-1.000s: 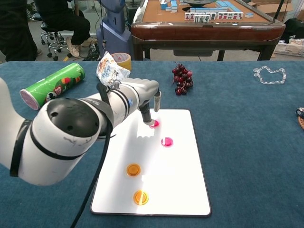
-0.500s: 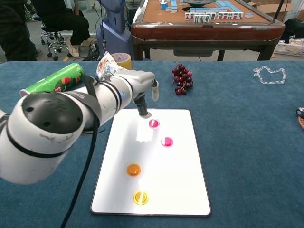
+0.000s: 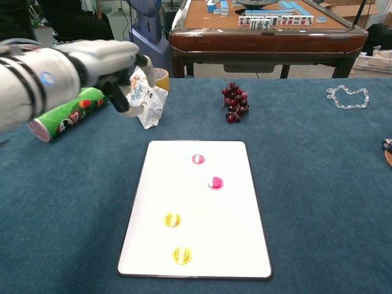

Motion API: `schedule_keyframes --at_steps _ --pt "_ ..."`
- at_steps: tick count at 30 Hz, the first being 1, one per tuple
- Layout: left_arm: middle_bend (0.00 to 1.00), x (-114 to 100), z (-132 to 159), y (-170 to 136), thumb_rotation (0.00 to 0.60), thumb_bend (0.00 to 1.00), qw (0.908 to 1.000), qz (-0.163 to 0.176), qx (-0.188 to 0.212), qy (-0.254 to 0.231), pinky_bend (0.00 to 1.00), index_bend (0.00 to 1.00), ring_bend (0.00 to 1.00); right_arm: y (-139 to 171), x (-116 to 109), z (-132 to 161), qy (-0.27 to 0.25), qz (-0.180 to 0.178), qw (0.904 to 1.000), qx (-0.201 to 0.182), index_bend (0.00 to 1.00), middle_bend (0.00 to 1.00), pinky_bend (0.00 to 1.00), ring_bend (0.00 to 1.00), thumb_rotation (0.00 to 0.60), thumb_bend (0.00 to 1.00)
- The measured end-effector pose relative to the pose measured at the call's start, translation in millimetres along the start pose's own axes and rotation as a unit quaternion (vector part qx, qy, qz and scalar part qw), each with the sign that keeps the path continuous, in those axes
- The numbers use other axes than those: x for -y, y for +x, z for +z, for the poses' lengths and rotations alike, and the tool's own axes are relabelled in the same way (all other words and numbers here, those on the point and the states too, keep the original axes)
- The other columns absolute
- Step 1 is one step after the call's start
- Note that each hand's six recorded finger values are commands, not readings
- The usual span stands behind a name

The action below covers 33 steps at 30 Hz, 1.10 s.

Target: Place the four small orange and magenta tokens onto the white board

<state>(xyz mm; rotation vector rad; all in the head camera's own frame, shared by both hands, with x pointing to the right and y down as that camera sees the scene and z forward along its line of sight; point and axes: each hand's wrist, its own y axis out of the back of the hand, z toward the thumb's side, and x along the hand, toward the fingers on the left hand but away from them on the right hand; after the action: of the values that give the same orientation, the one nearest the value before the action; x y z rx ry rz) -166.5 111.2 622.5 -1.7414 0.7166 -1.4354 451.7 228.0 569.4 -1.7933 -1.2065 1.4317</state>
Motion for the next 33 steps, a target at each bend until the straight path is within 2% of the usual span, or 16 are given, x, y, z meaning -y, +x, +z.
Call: schedule_keyframes --at_steps 2,4,7,9,16,24,33 --pt "0.65 -4.7 -17.3 -10.5 0.600 0.33 0.9998 0.015 -0.009 0.004 0.93 0.33 0.67 -1.8 -0.8 3.6 0.001 -0.001 1.0000 -0.003 0.43 0.37 0.52 0.36 0.600 0.13" --pt "0.58 -7.6 -37.0 -25.0 0.600 0.33 0.9994 0.026 -0.021 0.000 0.85 0.32 0.59 -3.9 -1.7 7.4 0.003 -0.001 1.0000 -0.006 0.43 0.37 0.52 0.36 0.600 0.13" --pt "0.47 -8.8 -63.7 -46.7 0.600 0.33 0.9987 0.031 -0.039 -0.010 0.70 0.31 0.48 -6.1 -2.8 11.9 0.007 0.000 0.9999 -0.011 0.43 0.37 0.52 0.36 0.600 0.13" --pt "0.44 -9.4 -82.2 -61.3 0.600 0.33 0.9979 0.034 -0.053 -0.015 0.65 0.31 0.45 -7.4 -3.6 14.0 0.009 0.000 0.9999 -0.012 0.43 0.37 0.52 0.36 0.600 0.13" --pt "0.43 -6.1 -143.0 -112.3 0.600 0.33 0.9925 0.039 -0.111 -0.033 0.60 0.32 0.43 -7.8 -6.2 16.4 0.010 -0.002 0.9999 -0.014 0.43 0.37 0.52 0.36 0.600 0.13" --pt "0.43 1.1 -211.4 -179.6 0.600 0.33 0.9788 0.038 -0.196 -0.046 0.60 0.33 0.42 -9.7 -8.1 19.4 0.014 -0.002 0.9998 -0.013 0.43 0.37 0.52 0.36 0.600 0.13" --pt "0.43 -2.7 -244.1 -235.9 0.600 0.33 0.9665 0.067 -0.242 -0.052 0.59 0.33 0.42 -10.8 -5.9 25.7 0.018 0.002 0.9997 -0.015 0.43 0.37 0.52 0.36 0.600 0.13"
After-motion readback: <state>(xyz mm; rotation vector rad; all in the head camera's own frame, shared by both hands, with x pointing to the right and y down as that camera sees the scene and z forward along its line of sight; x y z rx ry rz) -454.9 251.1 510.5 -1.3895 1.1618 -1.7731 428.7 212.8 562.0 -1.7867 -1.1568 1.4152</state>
